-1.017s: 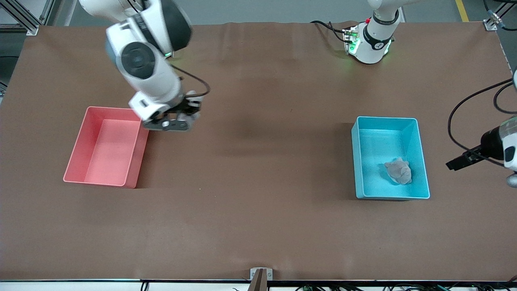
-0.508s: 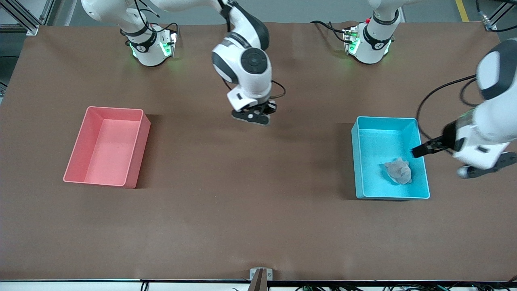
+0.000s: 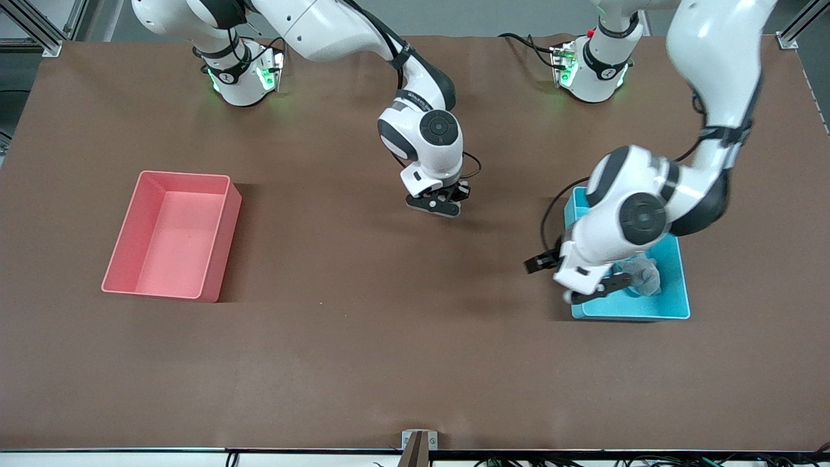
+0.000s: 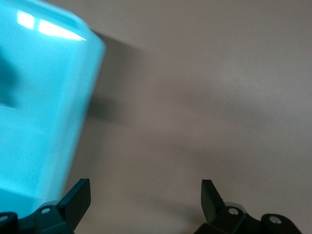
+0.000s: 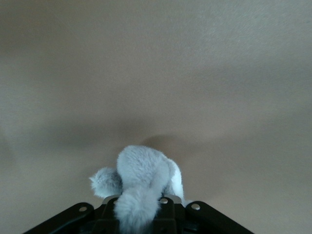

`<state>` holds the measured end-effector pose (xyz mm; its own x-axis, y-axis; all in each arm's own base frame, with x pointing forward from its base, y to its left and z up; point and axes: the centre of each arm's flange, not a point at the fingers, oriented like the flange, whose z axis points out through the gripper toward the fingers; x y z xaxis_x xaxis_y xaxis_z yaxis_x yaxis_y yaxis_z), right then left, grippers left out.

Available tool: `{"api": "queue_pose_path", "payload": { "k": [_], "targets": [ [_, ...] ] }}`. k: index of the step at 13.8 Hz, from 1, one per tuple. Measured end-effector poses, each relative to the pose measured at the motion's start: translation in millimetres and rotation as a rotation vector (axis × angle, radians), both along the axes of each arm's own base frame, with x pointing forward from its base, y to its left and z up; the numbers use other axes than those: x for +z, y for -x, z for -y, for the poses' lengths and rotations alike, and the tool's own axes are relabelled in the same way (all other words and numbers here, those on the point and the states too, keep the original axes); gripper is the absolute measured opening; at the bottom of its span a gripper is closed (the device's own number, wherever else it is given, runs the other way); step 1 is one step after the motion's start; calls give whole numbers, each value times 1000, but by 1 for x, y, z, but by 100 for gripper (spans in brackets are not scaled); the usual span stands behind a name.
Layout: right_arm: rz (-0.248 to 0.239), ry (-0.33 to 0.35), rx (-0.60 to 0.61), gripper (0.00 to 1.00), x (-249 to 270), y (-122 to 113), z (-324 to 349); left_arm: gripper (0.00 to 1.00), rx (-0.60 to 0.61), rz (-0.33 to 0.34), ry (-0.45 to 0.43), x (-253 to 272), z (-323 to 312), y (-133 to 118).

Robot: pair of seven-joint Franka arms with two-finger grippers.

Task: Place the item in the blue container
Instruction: 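Grasp the second plush with the left gripper while the right gripper releases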

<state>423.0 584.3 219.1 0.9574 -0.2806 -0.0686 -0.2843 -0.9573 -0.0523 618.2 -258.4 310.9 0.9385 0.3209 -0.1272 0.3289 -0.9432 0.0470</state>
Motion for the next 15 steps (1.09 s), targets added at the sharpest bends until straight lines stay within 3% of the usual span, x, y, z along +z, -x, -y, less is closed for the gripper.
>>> {"api": "queue_pose_path", "payload": {
  "k": [3, 8, 10, 15],
  "targets": [
    [4, -1, 0, 29, -6, -1, -1, 100, 19, -16, 25, -50, 29, 10],
    [13, -5, -4, 81, 3, -7, -2, 100, 43, -24, 7, -60, 48, 21],
    [-11, 33, -5, 100, 24, -11, 3, 100, 60, -35, 0, -66, 46, 24],
    [-98, 131, 29, 100, 159, -37, 66, 100, 146, -58, -19, -71, 61, 37]
  ]
}}
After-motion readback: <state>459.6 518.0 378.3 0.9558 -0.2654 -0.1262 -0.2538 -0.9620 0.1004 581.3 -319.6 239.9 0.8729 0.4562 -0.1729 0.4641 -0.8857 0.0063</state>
